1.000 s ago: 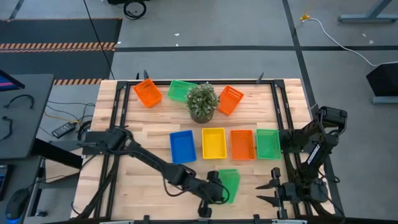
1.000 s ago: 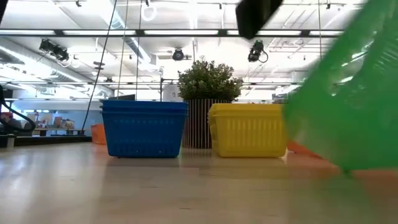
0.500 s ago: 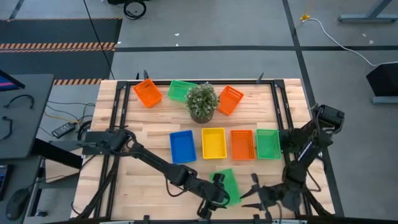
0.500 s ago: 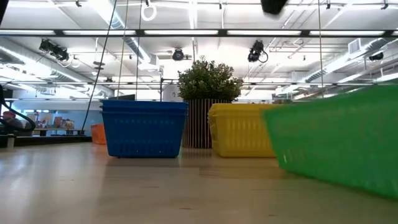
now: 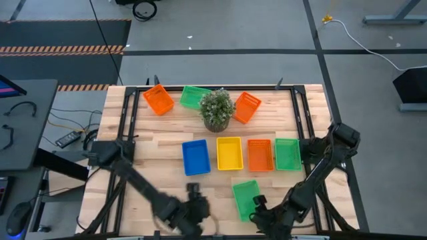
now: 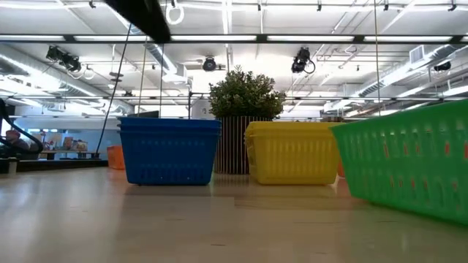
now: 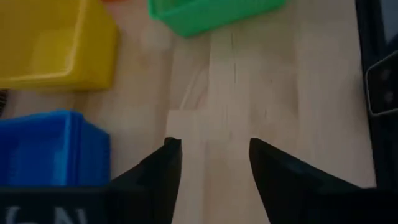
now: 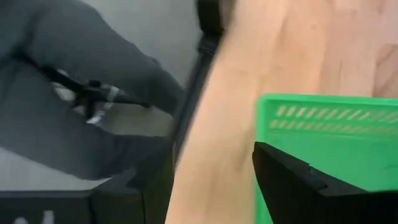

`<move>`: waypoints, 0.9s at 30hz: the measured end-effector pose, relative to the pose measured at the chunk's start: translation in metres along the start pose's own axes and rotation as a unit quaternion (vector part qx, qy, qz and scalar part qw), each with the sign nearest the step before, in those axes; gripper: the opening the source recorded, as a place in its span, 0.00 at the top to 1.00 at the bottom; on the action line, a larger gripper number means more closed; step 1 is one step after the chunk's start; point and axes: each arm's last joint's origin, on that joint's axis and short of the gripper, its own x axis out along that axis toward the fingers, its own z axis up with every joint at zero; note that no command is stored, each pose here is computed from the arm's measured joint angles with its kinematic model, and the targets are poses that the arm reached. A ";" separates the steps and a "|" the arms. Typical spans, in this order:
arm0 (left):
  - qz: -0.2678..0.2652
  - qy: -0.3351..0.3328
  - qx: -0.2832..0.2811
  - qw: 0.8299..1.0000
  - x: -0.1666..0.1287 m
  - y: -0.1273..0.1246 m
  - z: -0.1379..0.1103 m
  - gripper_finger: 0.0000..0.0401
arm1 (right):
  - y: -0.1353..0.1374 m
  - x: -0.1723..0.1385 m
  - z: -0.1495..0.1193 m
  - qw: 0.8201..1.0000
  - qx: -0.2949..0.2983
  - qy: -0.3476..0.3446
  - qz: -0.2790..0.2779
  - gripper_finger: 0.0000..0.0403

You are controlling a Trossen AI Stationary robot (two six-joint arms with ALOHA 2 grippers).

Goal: Stack baskets by color
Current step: Stack the bottom green bin on top of the middle green bin

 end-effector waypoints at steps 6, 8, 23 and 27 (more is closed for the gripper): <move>0.054 -0.065 -0.051 0.995 -0.020 -0.020 -0.017 0.59 | -0.003 0.026 -0.003 0.997 0.002 0.041 -0.062 0.49; 0.070 -0.062 -0.048 0.994 -0.020 -0.017 -0.020 0.62 | -0.005 0.032 -0.003 0.997 -0.001 0.051 -0.061 0.55; 0.134 -0.075 -0.057 0.986 -0.034 -0.020 -0.043 0.69 | -0.003 -0.078 0.019 0.993 0.111 -0.011 -0.024 0.97; 0.151 -0.089 -0.057 0.983 -0.042 -0.021 -0.051 0.69 | -0.012 -0.121 0.008 0.984 0.152 0.035 -0.089 0.97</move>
